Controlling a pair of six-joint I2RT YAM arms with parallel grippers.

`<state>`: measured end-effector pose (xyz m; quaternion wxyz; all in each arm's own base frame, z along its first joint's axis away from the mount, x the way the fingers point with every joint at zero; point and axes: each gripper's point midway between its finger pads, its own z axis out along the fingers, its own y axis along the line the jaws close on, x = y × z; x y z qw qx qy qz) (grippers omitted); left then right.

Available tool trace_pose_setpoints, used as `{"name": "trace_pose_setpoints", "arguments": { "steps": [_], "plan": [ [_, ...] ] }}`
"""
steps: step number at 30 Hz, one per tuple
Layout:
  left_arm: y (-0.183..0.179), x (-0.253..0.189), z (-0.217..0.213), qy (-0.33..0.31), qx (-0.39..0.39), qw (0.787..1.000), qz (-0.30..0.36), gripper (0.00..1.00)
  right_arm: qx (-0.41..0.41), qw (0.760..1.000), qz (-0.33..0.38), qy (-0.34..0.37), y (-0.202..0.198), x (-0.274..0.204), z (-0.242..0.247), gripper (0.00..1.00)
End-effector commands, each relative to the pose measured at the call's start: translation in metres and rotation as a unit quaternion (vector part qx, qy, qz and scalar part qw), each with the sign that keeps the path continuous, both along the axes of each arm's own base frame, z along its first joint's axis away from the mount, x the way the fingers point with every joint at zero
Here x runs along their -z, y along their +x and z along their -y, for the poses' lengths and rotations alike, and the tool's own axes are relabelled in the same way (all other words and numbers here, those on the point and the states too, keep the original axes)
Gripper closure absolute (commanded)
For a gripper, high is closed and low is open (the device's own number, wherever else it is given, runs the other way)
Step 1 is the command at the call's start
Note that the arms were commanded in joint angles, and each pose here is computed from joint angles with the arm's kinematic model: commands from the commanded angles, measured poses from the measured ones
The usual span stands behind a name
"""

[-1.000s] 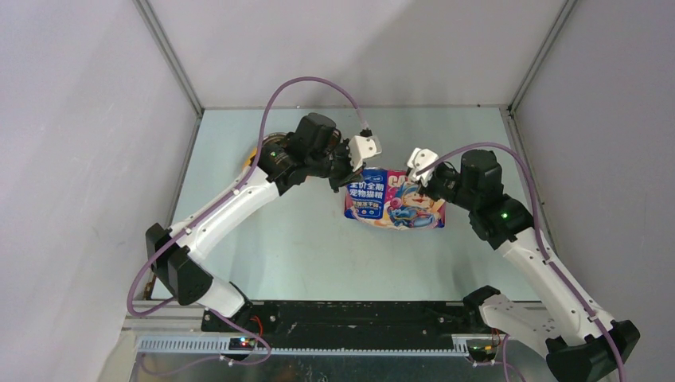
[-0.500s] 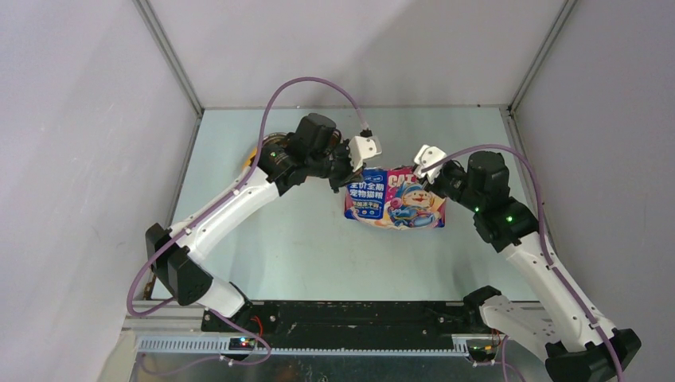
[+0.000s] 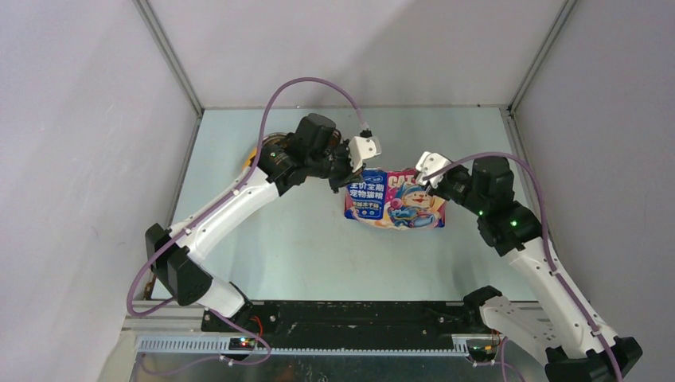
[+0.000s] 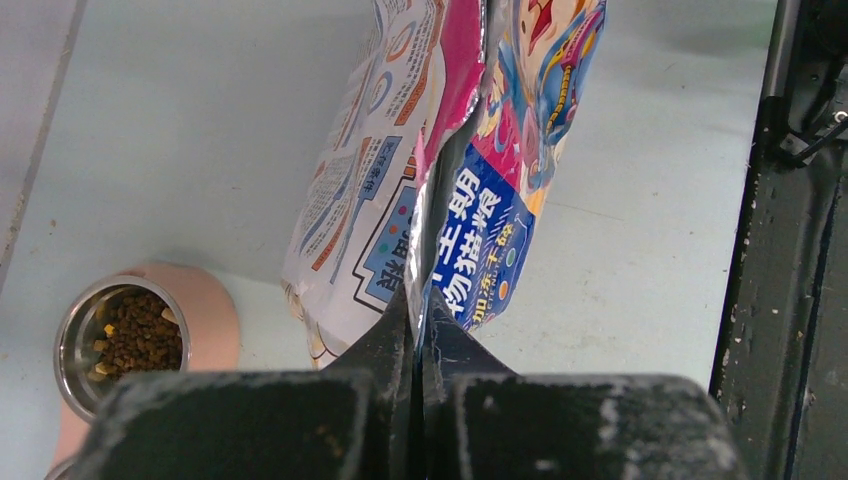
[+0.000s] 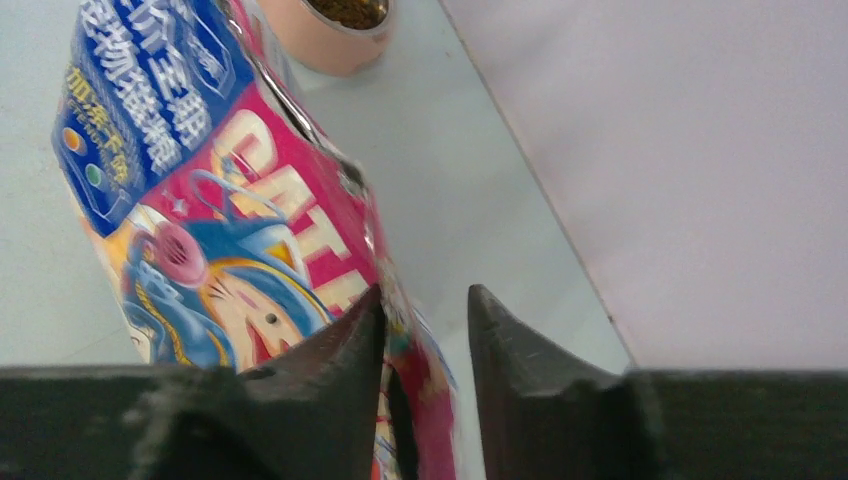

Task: Serve the pet food
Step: Close the pet food bag at the center of the board.

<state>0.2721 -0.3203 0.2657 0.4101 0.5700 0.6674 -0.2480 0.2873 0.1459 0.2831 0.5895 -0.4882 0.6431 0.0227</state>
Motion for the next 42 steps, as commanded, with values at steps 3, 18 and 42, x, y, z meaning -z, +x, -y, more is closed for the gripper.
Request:
{"name": "trace_pose_setpoints", "arguments": {
  "steps": [3, 18, 42],
  "plan": [
    [-0.022, -0.027, -0.005, -0.009, 0.04, 0.999, -0.002, 1.0, -0.005, 0.997, 0.029, -0.069, -0.007, -0.002, 0.026, 0.37],
    [-0.036, -0.036, 0.031, 0.014, 0.133, 0.991, -0.008, 0.66, -0.152, 0.988, -0.018, -0.038, -0.041, -0.011, -0.01, 0.4],
    [-0.06, -0.005, 0.005, 0.051, 0.149, 0.987, -0.032, 0.57, -0.212, 0.973, -0.052, -0.077, -0.041, 0.009, -0.034, 0.99]
  ]
}}
